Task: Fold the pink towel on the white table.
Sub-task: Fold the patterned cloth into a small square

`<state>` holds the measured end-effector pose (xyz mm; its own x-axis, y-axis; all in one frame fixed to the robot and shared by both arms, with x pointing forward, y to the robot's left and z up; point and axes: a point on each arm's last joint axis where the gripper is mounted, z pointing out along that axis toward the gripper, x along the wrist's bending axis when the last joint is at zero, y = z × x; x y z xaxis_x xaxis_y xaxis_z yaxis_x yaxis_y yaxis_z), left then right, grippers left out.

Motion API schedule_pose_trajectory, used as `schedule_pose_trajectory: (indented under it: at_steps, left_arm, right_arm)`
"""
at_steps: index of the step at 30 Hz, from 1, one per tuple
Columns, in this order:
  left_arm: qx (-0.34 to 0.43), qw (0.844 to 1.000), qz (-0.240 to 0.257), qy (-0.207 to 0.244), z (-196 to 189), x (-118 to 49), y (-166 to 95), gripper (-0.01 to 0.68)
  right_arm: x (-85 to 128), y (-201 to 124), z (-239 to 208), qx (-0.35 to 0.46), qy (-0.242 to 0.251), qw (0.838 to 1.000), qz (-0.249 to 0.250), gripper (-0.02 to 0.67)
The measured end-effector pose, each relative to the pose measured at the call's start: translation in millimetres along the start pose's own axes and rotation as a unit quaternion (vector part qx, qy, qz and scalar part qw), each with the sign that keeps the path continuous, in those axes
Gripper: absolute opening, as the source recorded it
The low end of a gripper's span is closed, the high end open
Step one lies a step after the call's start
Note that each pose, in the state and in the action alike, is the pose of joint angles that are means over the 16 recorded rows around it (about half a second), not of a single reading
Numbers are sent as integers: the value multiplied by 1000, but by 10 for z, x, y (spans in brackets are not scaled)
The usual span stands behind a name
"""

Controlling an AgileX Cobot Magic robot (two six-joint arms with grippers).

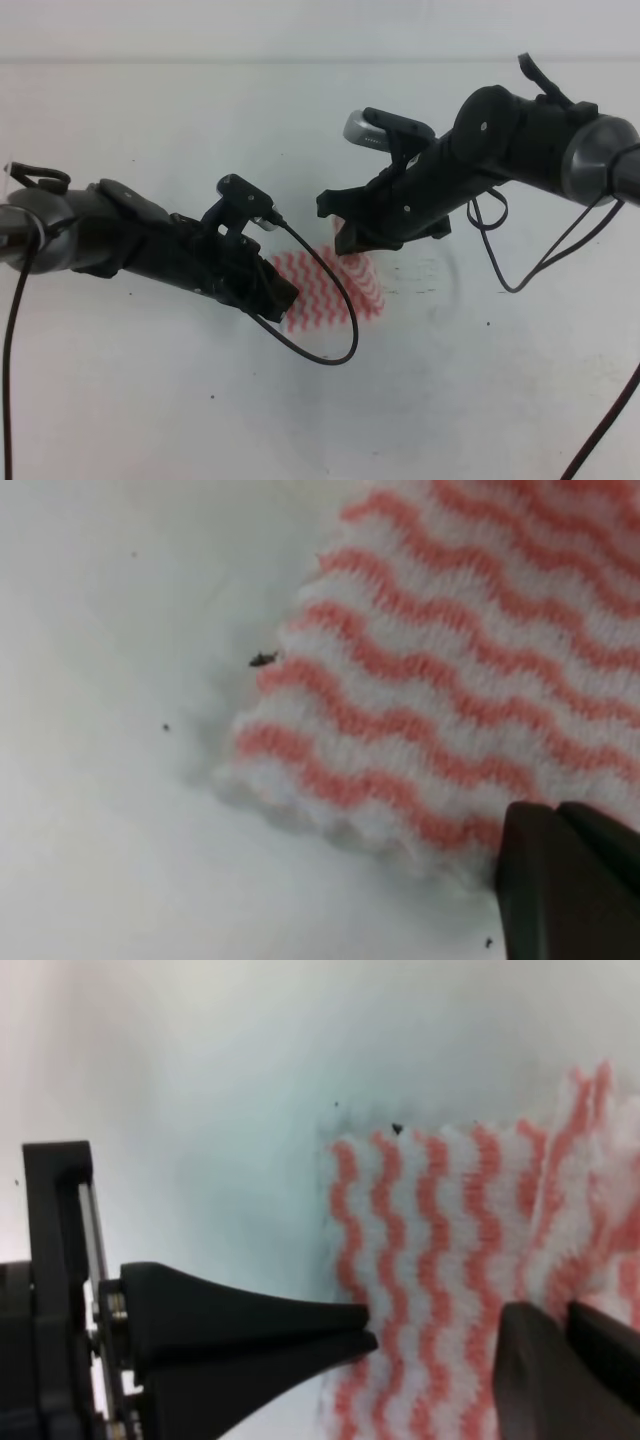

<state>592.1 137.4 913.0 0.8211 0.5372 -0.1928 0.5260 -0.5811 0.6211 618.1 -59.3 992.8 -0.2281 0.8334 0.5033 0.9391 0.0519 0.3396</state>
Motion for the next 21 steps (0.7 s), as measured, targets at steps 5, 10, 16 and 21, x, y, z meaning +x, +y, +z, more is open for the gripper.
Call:
schedule_pose_trajectory:
  at_steps: [5,10,16,21]
  left_arm:
    - [1,1000,0,0,2,1,-4,-5]
    - [2,1000,1,0,5,1,-8,-5]
    - [1,1000,1,0,3,-1,-5,-5]
    - [1,1000,1,-1,3,-1,-5,-5]
  right_arm:
    - [25,-10,29,0,3,1000,-1,-16]
    - [54,-14,68,0,4,1000,-5,-15]
    - [70,-15,132,4,5,1000,-8,-15]
    - [71,-19,187,9,5,1000,-8,-16]
